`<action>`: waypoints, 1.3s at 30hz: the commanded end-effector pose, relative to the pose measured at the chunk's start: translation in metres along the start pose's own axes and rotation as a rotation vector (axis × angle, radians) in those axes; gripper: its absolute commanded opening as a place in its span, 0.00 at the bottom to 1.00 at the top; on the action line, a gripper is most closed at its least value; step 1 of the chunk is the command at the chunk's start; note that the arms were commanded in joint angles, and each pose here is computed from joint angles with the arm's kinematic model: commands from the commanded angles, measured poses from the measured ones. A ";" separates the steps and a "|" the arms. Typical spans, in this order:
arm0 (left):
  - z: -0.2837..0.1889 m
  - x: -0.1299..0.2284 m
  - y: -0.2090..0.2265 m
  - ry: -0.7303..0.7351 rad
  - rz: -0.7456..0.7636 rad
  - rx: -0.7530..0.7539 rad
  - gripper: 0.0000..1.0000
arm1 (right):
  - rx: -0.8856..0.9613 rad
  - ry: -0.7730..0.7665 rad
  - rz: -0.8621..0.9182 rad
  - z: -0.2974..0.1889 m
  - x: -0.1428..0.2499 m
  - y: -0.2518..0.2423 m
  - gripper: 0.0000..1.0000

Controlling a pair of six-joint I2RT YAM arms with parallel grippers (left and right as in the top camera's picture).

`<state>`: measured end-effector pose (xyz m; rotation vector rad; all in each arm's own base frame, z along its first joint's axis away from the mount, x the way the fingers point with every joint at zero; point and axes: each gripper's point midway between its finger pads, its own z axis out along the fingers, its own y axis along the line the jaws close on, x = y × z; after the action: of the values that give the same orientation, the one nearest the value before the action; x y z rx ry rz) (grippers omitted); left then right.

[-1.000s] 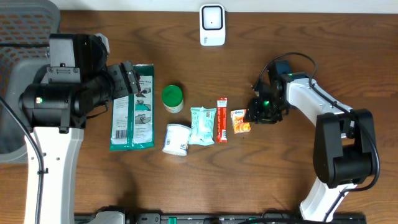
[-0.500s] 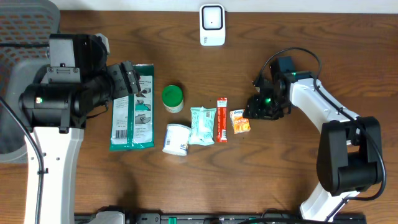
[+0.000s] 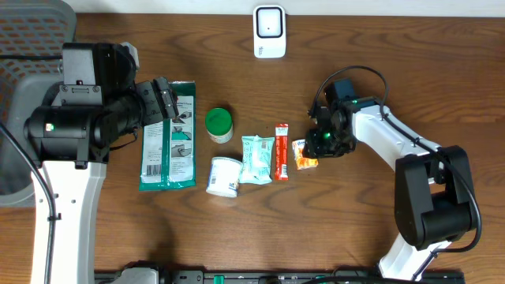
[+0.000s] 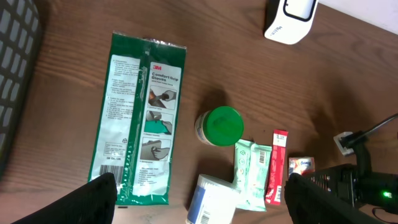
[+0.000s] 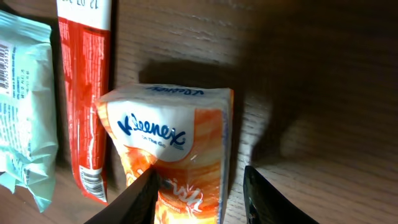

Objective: Scan the item barcode
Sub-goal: 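Grasp the orange Kleenex tissue pack with the right gripper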

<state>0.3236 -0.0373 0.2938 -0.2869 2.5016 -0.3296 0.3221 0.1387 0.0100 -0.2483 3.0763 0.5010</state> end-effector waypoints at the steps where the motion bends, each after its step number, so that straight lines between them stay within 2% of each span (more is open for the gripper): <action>1: 0.000 0.001 0.001 0.001 0.000 -0.006 0.86 | 0.013 0.003 -0.005 0.002 0.000 -0.005 0.40; 5: 0.000 0.001 0.001 0.001 0.000 -0.006 0.86 | -0.164 -0.006 -0.028 -0.006 -0.005 0.022 0.41; 8: 0.000 0.001 0.001 0.001 0.000 -0.006 0.86 | -0.214 -0.018 -0.010 -0.012 -0.009 0.024 0.41; 16: 0.000 0.001 0.001 0.001 0.000 -0.006 0.86 | -0.210 -0.028 0.043 -0.017 -0.011 0.006 0.43; 27: 0.000 0.001 0.001 0.001 0.000 -0.006 0.86 | -0.207 -0.019 -0.007 0.010 0.003 0.018 0.42; 32: 0.000 0.001 0.001 0.001 0.000 -0.006 0.86 | -0.045 -0.002 0.067 0.025 0.016 -0.011 0.42; 34: 0.000 0.001 0.001 0.001 0.000 -0.006 0.86 | -0.035 -0.003 0.073 0.028 0.018 -0.014 0.41; 38: 0.000 0.002 0.001 0.002 0.000 -0.006 0.86 | -0.142 -0.012 0.071 0.027 0.015 0.004 0.33; 39: 0.000 0.001 0.001 0.001 0.000 -0.006 0.86 | -0.177 -0.015 0.069 0.025 0.013 0.010 0.27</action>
<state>0.3236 -0.0373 0.2938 -0.2869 2.5016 -0.3296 0.3193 0.1556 0.0041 -0.1714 2.9808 0.7882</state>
